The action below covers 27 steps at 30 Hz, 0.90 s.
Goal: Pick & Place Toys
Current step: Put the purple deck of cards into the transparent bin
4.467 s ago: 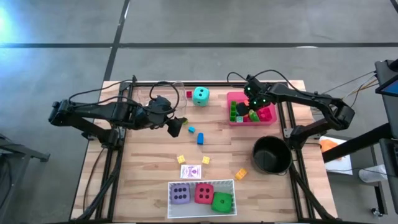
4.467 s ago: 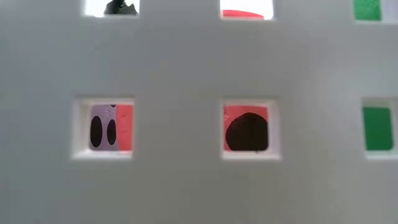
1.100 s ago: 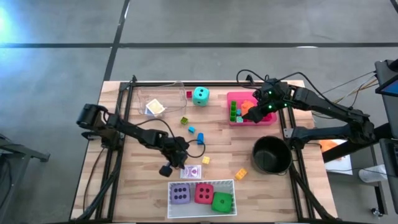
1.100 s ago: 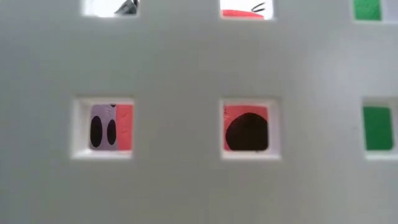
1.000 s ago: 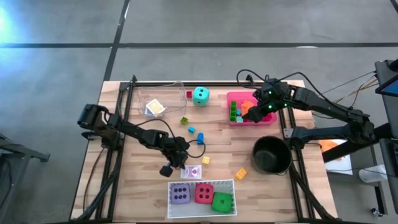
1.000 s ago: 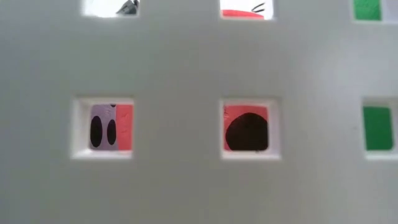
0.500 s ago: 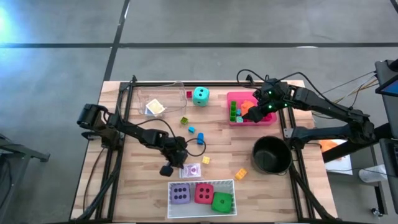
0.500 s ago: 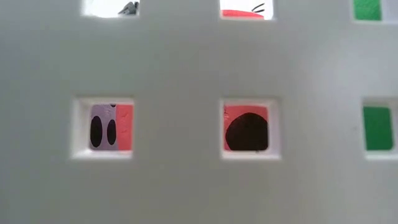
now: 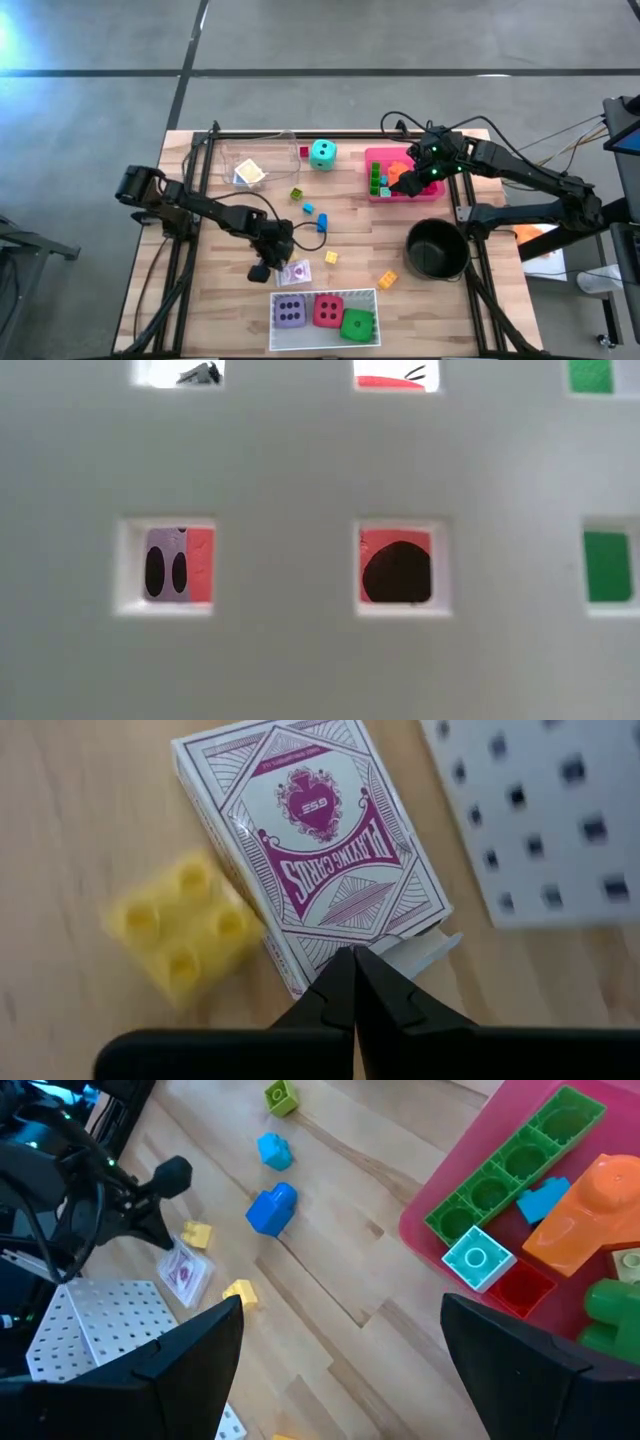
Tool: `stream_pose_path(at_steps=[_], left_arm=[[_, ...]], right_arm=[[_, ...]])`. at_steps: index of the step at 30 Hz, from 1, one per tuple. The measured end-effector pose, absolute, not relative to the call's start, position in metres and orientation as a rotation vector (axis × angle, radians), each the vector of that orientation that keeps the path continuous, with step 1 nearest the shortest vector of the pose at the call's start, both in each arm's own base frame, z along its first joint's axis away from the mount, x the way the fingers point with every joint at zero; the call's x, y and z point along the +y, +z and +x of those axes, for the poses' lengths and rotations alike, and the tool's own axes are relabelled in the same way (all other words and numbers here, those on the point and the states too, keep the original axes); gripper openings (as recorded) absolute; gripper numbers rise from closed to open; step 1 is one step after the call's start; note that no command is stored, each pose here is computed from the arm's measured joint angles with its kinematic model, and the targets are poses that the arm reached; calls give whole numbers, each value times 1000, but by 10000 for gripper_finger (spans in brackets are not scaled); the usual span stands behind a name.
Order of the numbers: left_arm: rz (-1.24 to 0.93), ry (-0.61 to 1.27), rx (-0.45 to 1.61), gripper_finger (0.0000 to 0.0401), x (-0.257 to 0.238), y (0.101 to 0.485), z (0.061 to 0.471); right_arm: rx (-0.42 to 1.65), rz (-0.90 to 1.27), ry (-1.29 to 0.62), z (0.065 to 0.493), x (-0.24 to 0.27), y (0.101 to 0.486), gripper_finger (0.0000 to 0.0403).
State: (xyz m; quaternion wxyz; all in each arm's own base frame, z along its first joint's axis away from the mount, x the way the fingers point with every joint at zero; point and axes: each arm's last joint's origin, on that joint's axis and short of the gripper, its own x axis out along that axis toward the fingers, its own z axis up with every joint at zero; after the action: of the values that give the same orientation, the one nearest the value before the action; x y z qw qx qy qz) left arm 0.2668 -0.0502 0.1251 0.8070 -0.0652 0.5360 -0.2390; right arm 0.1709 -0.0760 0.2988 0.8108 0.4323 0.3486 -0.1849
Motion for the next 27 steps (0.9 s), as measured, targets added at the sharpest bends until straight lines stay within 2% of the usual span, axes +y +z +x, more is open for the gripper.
stream_pose_path(at_steps=[17,27], left_arm=[[-190,-376,1414,2,-42,149,224],[-246,-301,1270,1,-39,188,208]], right_arm=[[743,920,-393,171,-76,299,329],[742,918,-392,171,-76,299,329]])
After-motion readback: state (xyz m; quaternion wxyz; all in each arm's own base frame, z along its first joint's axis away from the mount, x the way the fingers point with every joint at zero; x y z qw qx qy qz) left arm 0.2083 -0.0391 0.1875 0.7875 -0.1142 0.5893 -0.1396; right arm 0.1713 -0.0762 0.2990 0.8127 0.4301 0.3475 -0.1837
